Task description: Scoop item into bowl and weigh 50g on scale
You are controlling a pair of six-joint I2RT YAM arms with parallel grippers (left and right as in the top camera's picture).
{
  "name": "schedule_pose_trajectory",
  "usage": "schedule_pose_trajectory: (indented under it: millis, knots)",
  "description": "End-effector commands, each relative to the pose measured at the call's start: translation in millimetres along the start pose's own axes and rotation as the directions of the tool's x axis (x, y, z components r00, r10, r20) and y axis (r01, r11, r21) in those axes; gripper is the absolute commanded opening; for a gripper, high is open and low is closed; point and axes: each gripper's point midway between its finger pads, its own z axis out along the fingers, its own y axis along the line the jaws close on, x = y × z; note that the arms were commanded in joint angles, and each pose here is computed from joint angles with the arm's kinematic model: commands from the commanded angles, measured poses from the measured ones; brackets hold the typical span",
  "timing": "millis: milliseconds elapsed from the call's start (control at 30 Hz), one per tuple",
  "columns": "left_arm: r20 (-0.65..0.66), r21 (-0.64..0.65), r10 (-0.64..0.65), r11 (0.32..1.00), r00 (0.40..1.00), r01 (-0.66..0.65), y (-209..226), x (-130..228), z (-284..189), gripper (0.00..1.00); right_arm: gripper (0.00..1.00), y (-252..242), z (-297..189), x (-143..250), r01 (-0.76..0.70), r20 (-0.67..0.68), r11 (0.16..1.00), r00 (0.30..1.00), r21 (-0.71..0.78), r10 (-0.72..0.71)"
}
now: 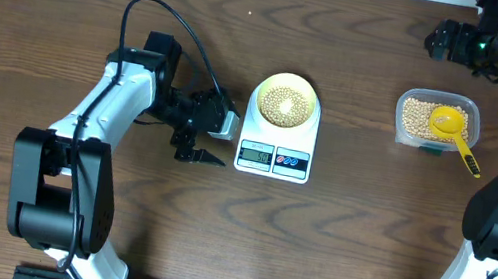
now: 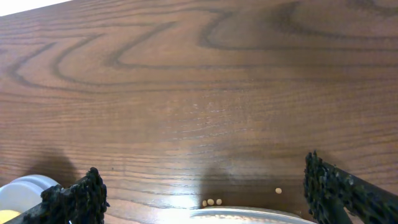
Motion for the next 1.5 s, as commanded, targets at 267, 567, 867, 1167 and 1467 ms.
schedule_pose_trajectory:
  millis: [267,567,867,1167,1467]
  knots:
    - [0.019,-0.001,0.012,1.0,1.0,-0.012,-1.8,-3.4,-1.1,0.98,0.99,1.7,-2.7,-0.4,-0.012,0.003,1.0,1.0,-0.005,0.012]
    - [0.018,-0.001,0.012,1.0,1.0,-0.012,-1.8,-3.4,-1.1,0.98,0.99,1.7,-2.7,-0.4,-0.012,0.003,1.0,1.0,-0.005,0.012]
    - [0.018,-0.001,0.012,1.0,1.0,-0.012,-1.8,-3.4,-1.1,0.98,0.99,1.7,-2.7,-0.4,-0.012,0.003,1.0,1.0,-0.005,0.012]
    - [0.019,-0.001,0.012,1.0,1.0,-0.012,-1.8,-3.4,-1.1,0.98,0.99,1.9,-2.7,2.4,-0.015,-0.008,1.0,1.0,-0.005,0.015]
    - [0.018,-0.001,0.012,1.0,1.0,-0.012,-1.8,-3.4,-1.1,0.98,0.99,1.5,-2.8,1.3,-0.014,-0.003,1.0,1.0,-0.005,0.014]
